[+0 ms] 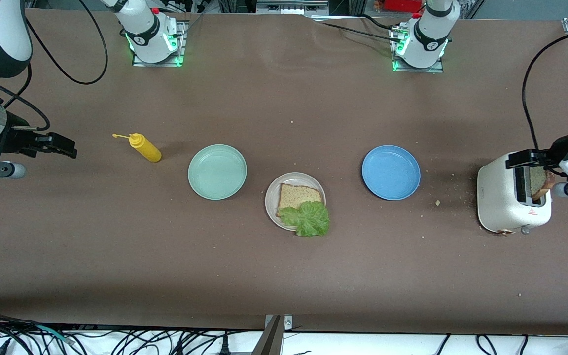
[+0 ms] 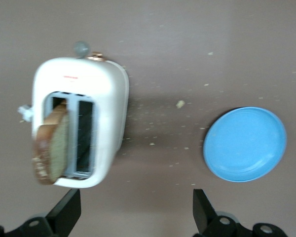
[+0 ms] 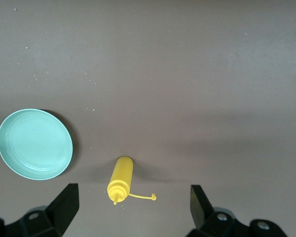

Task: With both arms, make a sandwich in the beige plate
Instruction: 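Lower the left gripper onto the toast slice in the toaster and grasp, then lift the toast out with the left gripper and carry it toward the plate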

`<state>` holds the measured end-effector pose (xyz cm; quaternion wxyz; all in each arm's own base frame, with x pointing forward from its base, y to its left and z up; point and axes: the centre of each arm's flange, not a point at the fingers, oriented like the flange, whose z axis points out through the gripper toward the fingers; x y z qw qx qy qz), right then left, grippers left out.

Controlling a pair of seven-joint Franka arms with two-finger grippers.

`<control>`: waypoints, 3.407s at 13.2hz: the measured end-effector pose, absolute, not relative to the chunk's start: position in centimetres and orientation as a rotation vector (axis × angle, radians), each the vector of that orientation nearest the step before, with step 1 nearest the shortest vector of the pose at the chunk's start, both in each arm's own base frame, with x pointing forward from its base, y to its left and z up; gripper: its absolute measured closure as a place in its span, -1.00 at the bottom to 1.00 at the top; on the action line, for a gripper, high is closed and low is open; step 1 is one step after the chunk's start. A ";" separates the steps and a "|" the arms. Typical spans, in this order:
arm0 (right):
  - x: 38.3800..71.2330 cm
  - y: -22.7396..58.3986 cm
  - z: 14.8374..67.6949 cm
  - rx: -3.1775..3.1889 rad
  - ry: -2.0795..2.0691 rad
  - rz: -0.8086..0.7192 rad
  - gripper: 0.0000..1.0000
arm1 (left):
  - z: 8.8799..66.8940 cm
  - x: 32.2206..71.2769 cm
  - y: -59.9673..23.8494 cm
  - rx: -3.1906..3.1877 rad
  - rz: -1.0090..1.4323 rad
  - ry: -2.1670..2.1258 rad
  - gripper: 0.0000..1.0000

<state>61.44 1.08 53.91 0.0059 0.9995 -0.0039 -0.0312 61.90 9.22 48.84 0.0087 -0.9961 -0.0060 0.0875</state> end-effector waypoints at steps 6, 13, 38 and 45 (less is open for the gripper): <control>61.4 1.1 53.9 3.128 -0.012 -0.098 -1.00 | 46.8 61.2 16.3 -3.108 0.266 0.027 -1.00; 61.4 1.1 53.9 3.128 -0.012 -0.098 -1.00 | 37.1 60.3 20.7 -3.115 0.196 0.050 -0.92; 61.4 1.1 53.8 3.128 -0.012 -0.100 -1.00 | 38.2 65.2 2.1 -3.931 0.486 0.479 0.77; 61.4 1.1 53.8 3.128 -0.013 -0.101 -1.00 | 28.8 66.6 -13.7 -4.100 1.244 -0.225 0.77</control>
